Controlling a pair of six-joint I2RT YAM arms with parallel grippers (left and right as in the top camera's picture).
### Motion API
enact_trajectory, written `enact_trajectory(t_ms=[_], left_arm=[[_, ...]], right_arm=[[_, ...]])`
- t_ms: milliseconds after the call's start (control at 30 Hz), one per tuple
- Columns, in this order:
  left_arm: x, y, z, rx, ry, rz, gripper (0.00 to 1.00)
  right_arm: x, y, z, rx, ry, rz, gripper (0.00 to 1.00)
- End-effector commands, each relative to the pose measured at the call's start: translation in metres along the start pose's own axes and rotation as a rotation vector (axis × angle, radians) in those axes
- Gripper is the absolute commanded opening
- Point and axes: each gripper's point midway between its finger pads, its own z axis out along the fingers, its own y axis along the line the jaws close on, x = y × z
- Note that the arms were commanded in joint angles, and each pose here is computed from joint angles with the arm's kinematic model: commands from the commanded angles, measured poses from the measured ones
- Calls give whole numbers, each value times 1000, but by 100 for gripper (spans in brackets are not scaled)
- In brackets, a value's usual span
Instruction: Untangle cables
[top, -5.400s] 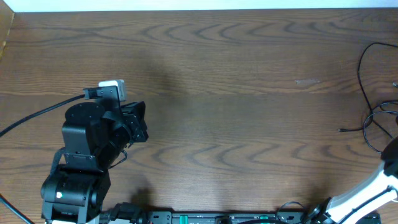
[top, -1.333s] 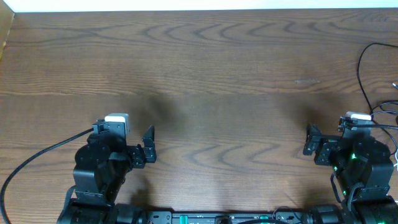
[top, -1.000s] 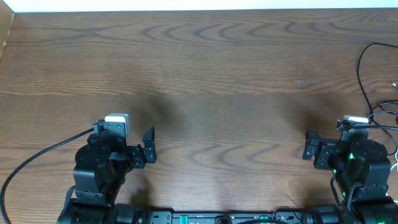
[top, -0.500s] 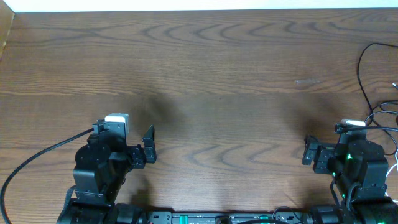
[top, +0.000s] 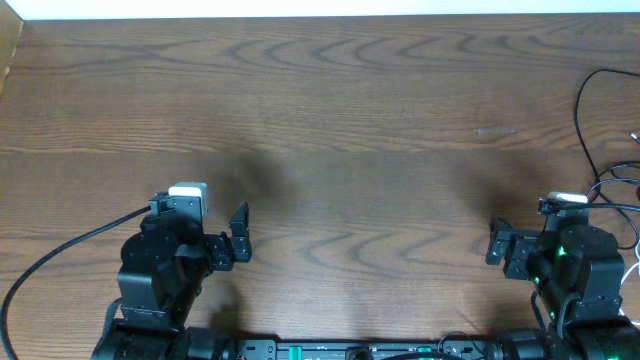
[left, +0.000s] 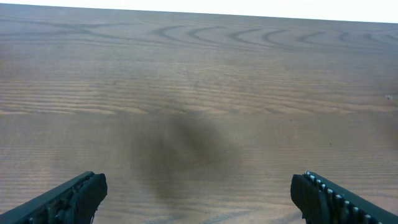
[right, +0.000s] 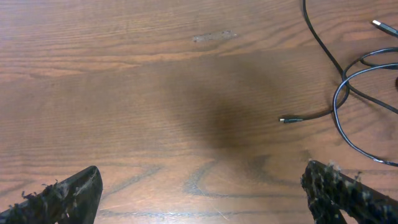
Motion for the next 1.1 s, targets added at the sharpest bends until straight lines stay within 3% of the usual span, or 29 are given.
enact_trajectory(t_ms=[0, 1067], left_arm=[[3, -2, 1, 11, 7, 18, 100], [11, 3, -4, -17, 25, 18, 100]], right_arm=[[2, -1, 2, 10, 6, 1, 99], [2, -1, 2, 11, 6, 1, 99]])
